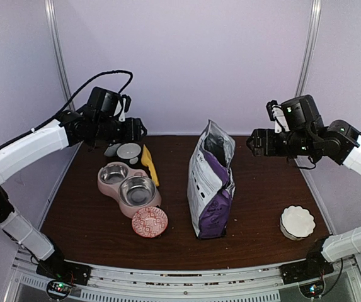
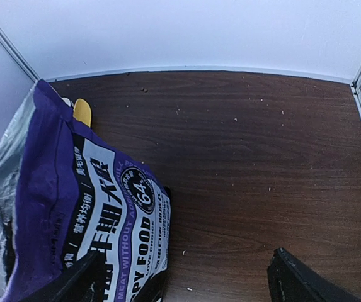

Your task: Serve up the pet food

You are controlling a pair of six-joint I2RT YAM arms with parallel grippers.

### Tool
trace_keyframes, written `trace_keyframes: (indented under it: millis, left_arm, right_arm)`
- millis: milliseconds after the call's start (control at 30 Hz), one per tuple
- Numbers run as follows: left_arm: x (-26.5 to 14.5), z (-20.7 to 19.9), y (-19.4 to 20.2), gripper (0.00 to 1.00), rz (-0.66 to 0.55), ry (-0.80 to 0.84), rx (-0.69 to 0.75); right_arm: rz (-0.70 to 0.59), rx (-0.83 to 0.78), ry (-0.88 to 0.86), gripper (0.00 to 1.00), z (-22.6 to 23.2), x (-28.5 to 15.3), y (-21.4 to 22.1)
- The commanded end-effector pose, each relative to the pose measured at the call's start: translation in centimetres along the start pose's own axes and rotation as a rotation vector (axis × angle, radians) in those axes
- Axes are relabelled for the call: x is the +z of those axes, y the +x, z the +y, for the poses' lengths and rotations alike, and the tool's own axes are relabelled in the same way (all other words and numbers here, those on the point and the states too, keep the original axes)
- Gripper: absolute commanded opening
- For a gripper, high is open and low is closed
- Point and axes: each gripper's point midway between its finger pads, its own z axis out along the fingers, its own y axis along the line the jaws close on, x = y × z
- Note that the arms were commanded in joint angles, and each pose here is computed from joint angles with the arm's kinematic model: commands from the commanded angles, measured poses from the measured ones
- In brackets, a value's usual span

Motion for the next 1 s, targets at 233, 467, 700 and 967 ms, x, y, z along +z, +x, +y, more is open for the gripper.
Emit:
trace_keyframes:
  millis: [233, 467, 700, 967]
  left_arm:
    - [9.7, 7.4, 2.9, 0.59, 0.193, -0.085, 0.033]
    - [14.0, 8.0, 2.7, 0.58, 0.200, -0.086, 0.107]
    - [17.3, 9.7, 3.5, 0.58, 0.220, -0.143, 0.136]
    - [20.3, 10.5, 4.4, 0.58, 0.242, -0.147, 0.144]
  right_arm:
    - [-0.002, 0.094, -0.013, 0.91, -0.8, 0.8, 1.1]
    - [0.011, 0.117, -0.008, 0.91, -1.1, 1.1, 1.6]
    - [0.018, 0.131, -0.001, 0.91, -1.2, 1.1, 1.8]
    - [0.032, 0.144, -0.001, 0.91, -1.1, 1.4, 2.0]
